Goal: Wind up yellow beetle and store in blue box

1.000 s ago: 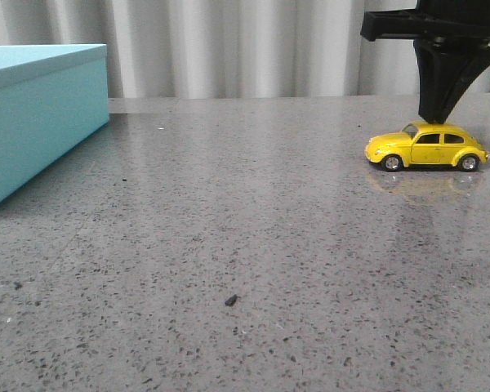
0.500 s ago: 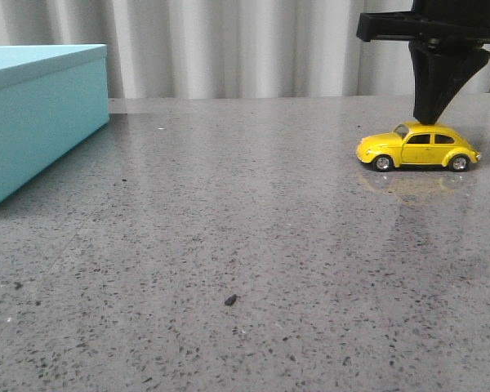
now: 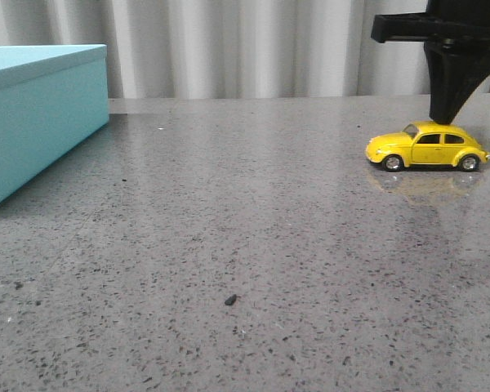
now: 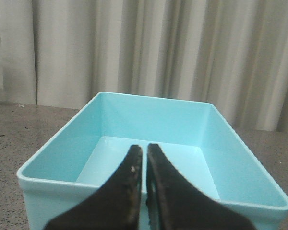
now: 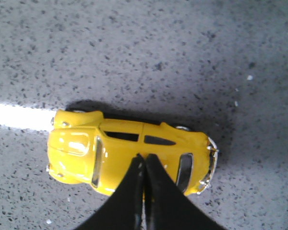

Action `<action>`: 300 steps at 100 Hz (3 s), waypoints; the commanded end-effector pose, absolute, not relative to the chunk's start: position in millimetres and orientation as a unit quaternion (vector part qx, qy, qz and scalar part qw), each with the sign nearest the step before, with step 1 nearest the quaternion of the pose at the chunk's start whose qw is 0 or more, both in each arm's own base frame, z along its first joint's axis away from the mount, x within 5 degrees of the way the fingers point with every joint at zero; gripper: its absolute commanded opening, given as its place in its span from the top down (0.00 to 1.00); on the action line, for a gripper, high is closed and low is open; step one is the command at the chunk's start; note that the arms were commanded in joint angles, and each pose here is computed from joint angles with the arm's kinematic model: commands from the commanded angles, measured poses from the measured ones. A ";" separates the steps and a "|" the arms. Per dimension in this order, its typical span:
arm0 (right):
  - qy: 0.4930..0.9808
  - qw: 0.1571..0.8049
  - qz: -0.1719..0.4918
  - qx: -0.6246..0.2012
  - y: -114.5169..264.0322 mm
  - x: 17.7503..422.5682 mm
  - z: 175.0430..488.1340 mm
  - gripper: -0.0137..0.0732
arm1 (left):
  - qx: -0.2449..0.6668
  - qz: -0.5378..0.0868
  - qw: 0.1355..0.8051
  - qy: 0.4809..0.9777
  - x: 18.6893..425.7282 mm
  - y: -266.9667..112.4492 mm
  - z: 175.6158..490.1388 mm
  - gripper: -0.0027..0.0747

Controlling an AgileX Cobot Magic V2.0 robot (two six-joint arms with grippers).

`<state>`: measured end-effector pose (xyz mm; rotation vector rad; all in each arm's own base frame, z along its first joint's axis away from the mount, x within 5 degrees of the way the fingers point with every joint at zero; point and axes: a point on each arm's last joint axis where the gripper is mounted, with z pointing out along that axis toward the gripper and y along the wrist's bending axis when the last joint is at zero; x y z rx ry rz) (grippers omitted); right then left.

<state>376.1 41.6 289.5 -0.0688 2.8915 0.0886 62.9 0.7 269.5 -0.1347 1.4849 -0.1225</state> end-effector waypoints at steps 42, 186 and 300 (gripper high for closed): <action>0.991 0.125 -0.035 -0.025 20.7 375.0 295.2 0.91 | -0.058 -0.058 0.764 0.640 62.6 1.0 287.4 0.99; 0.952 0.304 0.004 0.043 -14.6 322.3 408.8 0.91 | -0.052 -0.052 0.766 0.638 61.2 0.8 293.7 0.99; 0.885 0.464 0.033 -0.038 23.0 217.8 465.1 0.91 | 0.138 -0.034 0.620 0.772 204.2 -46.8 419.2 0.34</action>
